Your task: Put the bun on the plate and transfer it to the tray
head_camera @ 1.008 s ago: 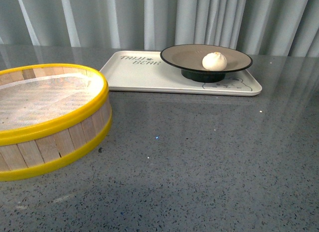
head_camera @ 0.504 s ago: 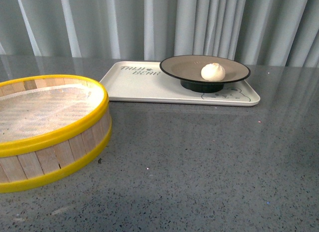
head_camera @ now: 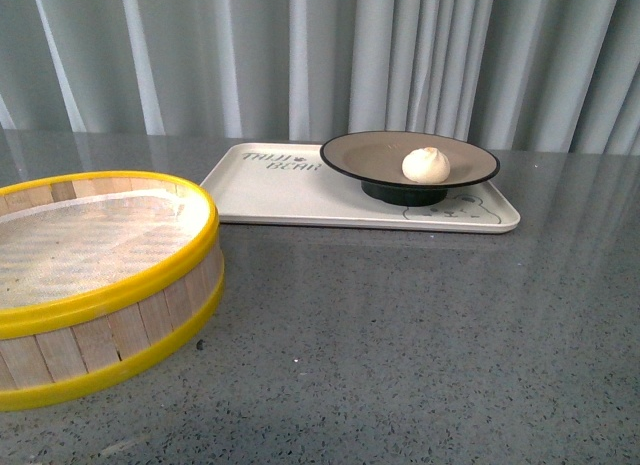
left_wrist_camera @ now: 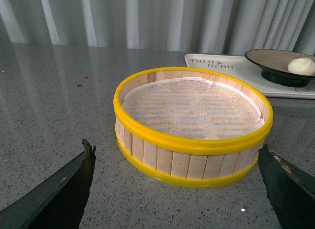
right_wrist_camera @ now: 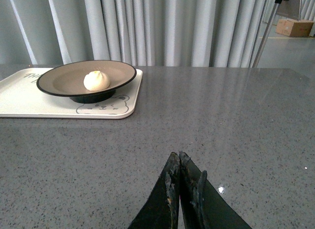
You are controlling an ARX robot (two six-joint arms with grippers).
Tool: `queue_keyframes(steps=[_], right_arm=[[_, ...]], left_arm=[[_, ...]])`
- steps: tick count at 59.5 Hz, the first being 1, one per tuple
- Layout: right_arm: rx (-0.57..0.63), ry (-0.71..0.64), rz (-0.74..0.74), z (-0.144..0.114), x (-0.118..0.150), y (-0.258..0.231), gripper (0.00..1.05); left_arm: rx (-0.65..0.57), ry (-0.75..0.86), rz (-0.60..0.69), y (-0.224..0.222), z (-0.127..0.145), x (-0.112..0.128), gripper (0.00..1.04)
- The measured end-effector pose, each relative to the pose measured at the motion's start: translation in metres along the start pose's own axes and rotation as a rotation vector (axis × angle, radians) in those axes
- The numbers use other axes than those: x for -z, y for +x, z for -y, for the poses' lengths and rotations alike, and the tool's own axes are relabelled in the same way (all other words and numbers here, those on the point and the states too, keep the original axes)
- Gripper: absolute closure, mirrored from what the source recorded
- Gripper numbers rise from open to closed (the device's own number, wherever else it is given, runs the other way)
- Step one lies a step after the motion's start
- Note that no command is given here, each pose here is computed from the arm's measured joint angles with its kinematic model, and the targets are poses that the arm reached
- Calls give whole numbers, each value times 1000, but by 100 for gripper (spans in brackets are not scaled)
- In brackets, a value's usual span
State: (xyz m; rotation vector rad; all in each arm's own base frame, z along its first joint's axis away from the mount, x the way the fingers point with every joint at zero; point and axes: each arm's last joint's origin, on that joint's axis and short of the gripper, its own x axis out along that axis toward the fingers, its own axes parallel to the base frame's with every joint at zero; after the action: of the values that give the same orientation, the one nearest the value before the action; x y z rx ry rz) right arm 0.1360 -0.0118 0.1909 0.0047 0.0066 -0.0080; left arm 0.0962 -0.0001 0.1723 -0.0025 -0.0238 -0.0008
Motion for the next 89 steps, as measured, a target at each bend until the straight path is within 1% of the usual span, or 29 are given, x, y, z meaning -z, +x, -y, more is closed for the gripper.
queue_keyframes(steps=[4,10,29,33,62,67,73,86,88,89], right_arm=[[27,0,-3,-5,3,-3,103],[-11,-1,0,-11,7,-7,103],[-5,-1,3,-11,16,-18,103],[-5,-1,10,-11,23,-20,103],[-6,-1,14,-11,23,-28,103],[-7,-2,-22,-11,28,-35,103],[-6,-2,13,-11,26,-38,103],[-7,-2,9,-11,26,-38,103],[-6,-3,9,-11,26,-38,100],[-6,-3,9,-11,26,-38,97]], left_arm=[[0,0,0,0,0,0,7],[0,0,0,0,0,0,7],[0,0,0,0,0,0,7],[0,0,0,0,0,0,7],[0,0,0,0,0,0,7],[0,0,0,0,0,0,7],[0,0,0,0,0,0,7],[0,0,0,0,0,0,7],[0,0,0,0,0,0,7],[0,0,0,0,0,0,7]])
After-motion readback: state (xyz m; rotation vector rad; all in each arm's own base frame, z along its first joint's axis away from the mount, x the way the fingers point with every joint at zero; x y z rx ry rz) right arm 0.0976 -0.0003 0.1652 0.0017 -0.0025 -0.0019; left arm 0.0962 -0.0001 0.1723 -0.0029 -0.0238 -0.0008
